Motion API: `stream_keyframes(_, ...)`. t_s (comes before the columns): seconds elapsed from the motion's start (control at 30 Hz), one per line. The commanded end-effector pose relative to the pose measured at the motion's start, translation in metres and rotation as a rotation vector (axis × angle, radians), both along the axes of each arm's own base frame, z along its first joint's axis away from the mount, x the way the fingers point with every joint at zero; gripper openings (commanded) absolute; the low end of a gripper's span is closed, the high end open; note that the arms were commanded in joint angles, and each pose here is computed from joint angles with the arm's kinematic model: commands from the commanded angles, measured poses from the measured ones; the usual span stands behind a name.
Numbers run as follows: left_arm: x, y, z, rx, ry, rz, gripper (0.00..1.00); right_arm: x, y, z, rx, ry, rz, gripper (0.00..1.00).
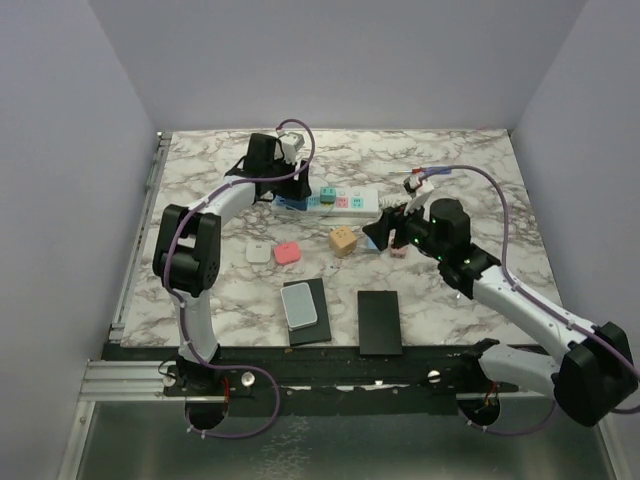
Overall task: Pull the plug off the socket
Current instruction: Move the socket to the center of the board.
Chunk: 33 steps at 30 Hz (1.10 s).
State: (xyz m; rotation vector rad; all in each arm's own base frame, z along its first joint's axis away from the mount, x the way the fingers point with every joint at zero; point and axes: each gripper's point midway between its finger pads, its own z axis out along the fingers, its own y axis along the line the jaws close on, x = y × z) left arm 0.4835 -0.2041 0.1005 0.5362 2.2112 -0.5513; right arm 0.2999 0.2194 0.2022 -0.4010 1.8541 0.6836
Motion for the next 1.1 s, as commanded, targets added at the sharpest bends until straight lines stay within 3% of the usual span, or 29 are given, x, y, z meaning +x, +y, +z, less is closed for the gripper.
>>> stream_keyframes(0.0, -0.029, -0.005, -0.034, 0.006, 0.175, 0.068, 0.75, 0.024, 0.017, 0.003, -0.054, -0.042, 0.062, 0.66)
stream_keyframes(0.2, -0.019, -0.011, 0.005, -0.090, 0.076, 0.122, 0.88, 0.059, 0.037, -0.029, -0.208, 0.037, 0.132, 0.51)
stream_keyframes(0.37, -0.020, -0.010, 0.015, -0.119, 0.049, 0.170, 0.90, 0.085, 0.051, -0.048, -0.282, 0.036, 0.181, 0.59)
stream_keyframes(0.63, -0.022, -0.018, 0.005, -0.124, 0.060, 0.206, 0.91, 0.127, 0.063, -0.068, -0.355, 0.057, 0.162, 0.61)
stream_keyframes(0.77, -0.020, -0.016, -0.003, -0.108, 0.067, 0.222, 0.84, 0.133, 0.066, -0.071, -0.351, 0.087, 0.147, 0.63)
stream_keyframes(0.9, -0.018, -0.012, -0.007, -0.085, 0.070, 0.226, 0.58, 0.132, 0.069, -0.073, -0.340, 0.075, 0.163, 0.65)
stream_keyframes(0.97, -0.017, -0.008, -0.011, -0.058, 0.069, 0.234, 0.57, 0.130, 0.070, -0.076, -0.341, 0.081, 0.179, 0.65)
stream_keyframes(1.07, -0.017, -0.006, -0.021, -0.022, 0.091, 0.226, 0.65, 0.130, 0.071, -0.079, -0.339, 0.081, 0.183, 0.65)
